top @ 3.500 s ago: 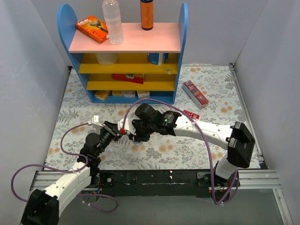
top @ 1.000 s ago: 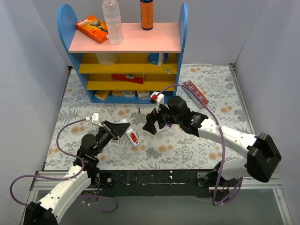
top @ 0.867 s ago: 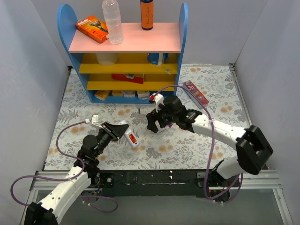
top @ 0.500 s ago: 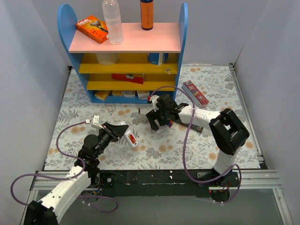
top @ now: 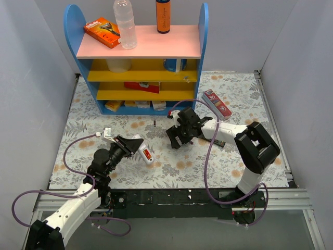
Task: Load the batteries into the remote control
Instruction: Move the battery cover to the center of the board.
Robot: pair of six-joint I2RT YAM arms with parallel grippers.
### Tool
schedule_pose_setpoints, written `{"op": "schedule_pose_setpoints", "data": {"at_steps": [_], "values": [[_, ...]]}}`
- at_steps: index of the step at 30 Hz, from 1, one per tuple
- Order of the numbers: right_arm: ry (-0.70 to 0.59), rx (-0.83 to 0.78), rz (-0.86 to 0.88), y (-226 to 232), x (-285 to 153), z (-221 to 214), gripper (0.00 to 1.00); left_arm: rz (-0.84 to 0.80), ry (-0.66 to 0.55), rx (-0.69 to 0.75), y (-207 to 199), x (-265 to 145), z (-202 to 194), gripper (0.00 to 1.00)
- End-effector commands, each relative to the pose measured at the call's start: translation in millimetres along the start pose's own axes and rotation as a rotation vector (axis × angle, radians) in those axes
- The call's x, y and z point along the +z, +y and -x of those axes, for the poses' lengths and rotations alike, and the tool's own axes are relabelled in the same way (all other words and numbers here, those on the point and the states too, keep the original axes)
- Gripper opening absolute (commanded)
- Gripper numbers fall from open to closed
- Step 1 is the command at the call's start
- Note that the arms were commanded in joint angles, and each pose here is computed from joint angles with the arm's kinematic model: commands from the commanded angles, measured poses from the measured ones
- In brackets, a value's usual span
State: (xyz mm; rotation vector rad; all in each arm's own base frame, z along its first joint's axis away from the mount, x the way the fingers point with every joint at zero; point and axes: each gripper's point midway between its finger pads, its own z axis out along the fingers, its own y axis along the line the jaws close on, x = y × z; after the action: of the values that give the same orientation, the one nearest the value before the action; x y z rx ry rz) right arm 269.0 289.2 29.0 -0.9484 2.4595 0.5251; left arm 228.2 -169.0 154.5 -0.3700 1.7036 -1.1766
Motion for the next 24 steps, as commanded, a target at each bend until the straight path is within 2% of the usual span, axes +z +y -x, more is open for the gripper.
{"op": "schedule_pose_setpoints", "data": {"at_steps": [1,8,12,19,24], "values": [[0.065,0.052,0.067,14.1,-12.3,-33.0,0.89,-0.034,-0.001,0.003,-5.0,-0.5,-0.9,0.0],[0.039,-0.003,0.18,34.4,-26.5,-39.9,0.83,-0.04,0.006,-0.009,-6.0,0.6,-2.1,0.0],[0.03,-0.046,0.188,35.1,-29.3,-36.6,0.82,-0.048,0.013,-0.011,-8.6,0.6,-2.6,0.0],[-0.013,-0.172,0.069,11.3,-33.4,-26.6,0.81,-0.039,0.001,-0.011,-7.7,-1.1,-0.3,0.0],[-0.031,-0.276,0.078,8.6,-28.3,-18.3,0.8,-0.036,0.005,-0.014,-6.1,-0.3,-1.6,0.0]]}}
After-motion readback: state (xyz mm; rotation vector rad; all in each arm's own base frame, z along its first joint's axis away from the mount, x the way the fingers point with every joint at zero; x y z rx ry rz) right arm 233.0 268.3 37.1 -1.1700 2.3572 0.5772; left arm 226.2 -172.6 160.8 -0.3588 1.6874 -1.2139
